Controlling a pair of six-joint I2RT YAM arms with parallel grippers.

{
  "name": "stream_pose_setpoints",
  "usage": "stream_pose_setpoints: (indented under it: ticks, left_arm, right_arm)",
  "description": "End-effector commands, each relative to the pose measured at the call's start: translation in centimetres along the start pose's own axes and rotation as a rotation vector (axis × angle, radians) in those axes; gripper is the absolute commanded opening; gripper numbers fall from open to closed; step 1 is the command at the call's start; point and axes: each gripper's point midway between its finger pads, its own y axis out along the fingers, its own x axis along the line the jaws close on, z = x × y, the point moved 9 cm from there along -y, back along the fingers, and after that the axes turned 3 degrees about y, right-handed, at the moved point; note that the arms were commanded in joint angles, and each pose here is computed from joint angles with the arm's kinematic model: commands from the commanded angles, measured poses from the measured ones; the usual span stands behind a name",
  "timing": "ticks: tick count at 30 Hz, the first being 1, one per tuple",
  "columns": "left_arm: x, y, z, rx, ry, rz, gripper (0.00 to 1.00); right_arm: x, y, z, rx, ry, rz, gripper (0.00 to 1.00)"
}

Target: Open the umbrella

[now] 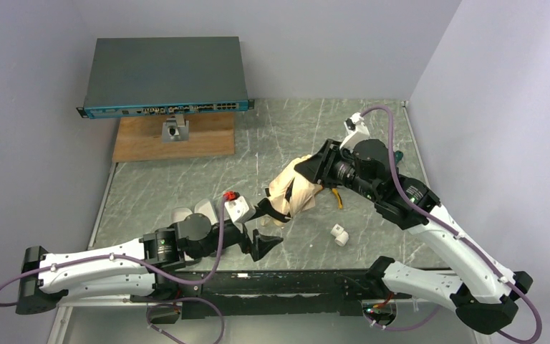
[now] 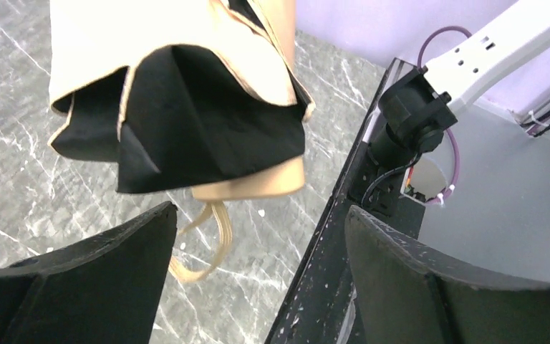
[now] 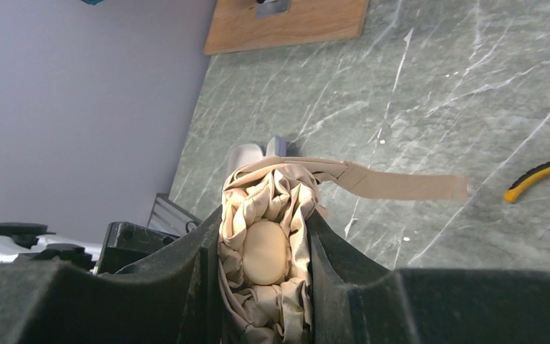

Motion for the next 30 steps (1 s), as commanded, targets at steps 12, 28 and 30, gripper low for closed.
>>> stream_pose_setpoints:
  ticks: [12, 28, 30]
  left_arm:
    - [-0.5, 1.4, -3.9, -0.116, -0.016, -0.025, 0.66]
    - [-0.4, 2.6, -3.8, -0.006, -0.064, -0.110, 0.00]
    - [-0.3, 2.2, -3.7, 0.009, -0.073, -0.120, 0.00]
  right_arm:
    - [1.8, -1.9, -0.9, -0.098, 0.075, -0.211, 0.00]
    - [1.4, -3.0, -1.7, -0.177, 0.064, -0.177, 0.00]
    - [1.3, -3.3, -2.2, -0.205, 0.047, -0.140, 0.00]
